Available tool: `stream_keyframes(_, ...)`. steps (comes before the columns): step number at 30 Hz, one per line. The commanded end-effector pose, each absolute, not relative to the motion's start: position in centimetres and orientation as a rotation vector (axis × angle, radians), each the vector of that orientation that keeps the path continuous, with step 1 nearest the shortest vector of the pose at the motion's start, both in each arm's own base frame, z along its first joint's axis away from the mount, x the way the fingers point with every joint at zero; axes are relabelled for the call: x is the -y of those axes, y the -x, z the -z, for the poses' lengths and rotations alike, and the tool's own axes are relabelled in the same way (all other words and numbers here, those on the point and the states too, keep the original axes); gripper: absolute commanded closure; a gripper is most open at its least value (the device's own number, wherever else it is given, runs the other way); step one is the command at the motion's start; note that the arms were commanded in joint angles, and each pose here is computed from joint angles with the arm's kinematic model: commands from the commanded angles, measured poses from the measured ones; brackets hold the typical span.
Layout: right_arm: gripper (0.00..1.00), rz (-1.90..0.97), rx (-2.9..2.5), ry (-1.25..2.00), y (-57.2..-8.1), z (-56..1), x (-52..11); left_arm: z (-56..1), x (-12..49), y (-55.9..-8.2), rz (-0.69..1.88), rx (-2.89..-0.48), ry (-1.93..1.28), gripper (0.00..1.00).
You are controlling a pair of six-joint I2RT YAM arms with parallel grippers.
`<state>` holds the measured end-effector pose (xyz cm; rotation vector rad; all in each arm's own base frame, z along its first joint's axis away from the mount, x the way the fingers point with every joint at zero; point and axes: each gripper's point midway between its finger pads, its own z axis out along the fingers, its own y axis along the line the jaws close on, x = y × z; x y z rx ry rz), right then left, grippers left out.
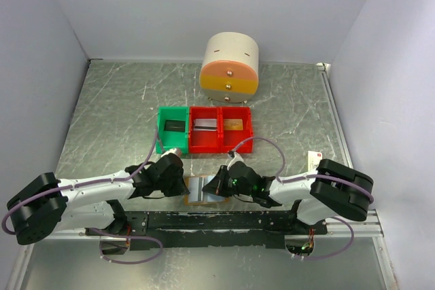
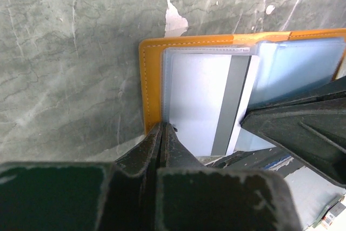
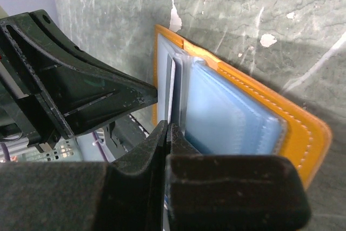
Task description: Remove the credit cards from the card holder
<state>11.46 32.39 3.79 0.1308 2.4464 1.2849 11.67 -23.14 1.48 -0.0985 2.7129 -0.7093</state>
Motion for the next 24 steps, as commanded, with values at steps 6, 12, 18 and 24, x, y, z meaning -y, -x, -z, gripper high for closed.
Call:
stream_keyframes(6,1.0,-1.318,-2.45,-0.156,-11.2,-4.2,-32.4,0.7,20.9,-11.3,0.56,-2.745,0.087,0.93)
stream_keyframes(12,1.0,-1.303,-2.445,-0.207,-11.4,-4.2,-31.5,0.6,20.8,-11.3,0.558,-2.739,0.097,0.93)
stream_keyframes(18,1.0,-1.287,-2.464,-0.246,-11.3,-3.7,-30.6,0.6,21.0,-11.3,0.57,-2.74,0.09,0.93)
stream_keyframes(24,0.84,-1.298,-2.53,-0.193,-10.6,-2.8,-31.7,0.6,21.2,-11.3,0.576,-2.743,0.081,0.93)
